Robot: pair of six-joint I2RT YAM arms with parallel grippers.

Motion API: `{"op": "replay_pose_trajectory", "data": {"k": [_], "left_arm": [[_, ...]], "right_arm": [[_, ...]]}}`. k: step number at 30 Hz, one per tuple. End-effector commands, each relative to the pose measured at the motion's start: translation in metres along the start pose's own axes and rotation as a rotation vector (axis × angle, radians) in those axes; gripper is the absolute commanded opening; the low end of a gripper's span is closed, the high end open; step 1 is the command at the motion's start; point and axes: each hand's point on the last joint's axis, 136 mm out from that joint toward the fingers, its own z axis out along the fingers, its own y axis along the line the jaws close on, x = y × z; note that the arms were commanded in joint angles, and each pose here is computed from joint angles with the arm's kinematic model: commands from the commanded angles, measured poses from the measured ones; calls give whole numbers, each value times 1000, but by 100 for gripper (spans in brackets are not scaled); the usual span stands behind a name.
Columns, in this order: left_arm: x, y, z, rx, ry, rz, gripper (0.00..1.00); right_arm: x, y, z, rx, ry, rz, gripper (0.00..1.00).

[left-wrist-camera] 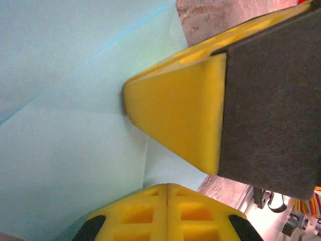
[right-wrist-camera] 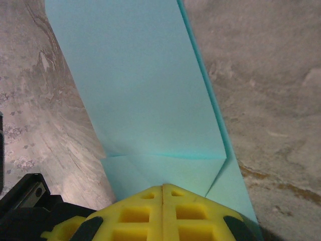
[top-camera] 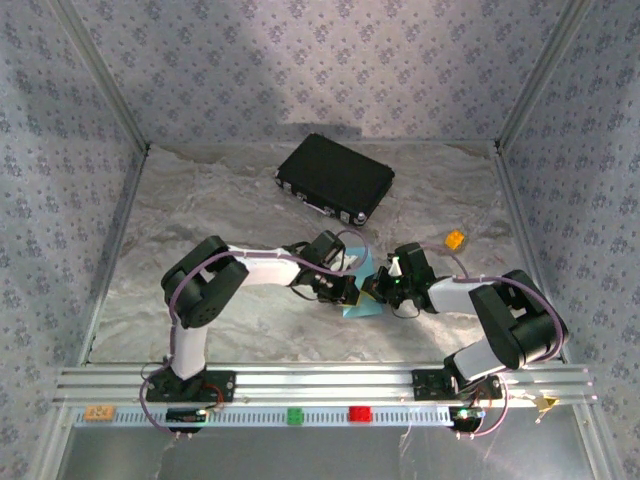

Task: Fold a paper plane with a square sheet of paper (pick it up from the middle)
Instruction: Fold the triangle a second time at the center of the table.

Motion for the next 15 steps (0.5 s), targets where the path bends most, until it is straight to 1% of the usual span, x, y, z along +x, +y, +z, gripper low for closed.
{"op": "replay_pose_trajectory", "data": {"k": [1,15], "left_arm": [[9,0,4,2,45,11,0],[31,11,8,-25,96,19,0]], "right_arm": [[14,-42,-2,146,19,76,3],[13,-46,-3,161,18,80,2]]}}
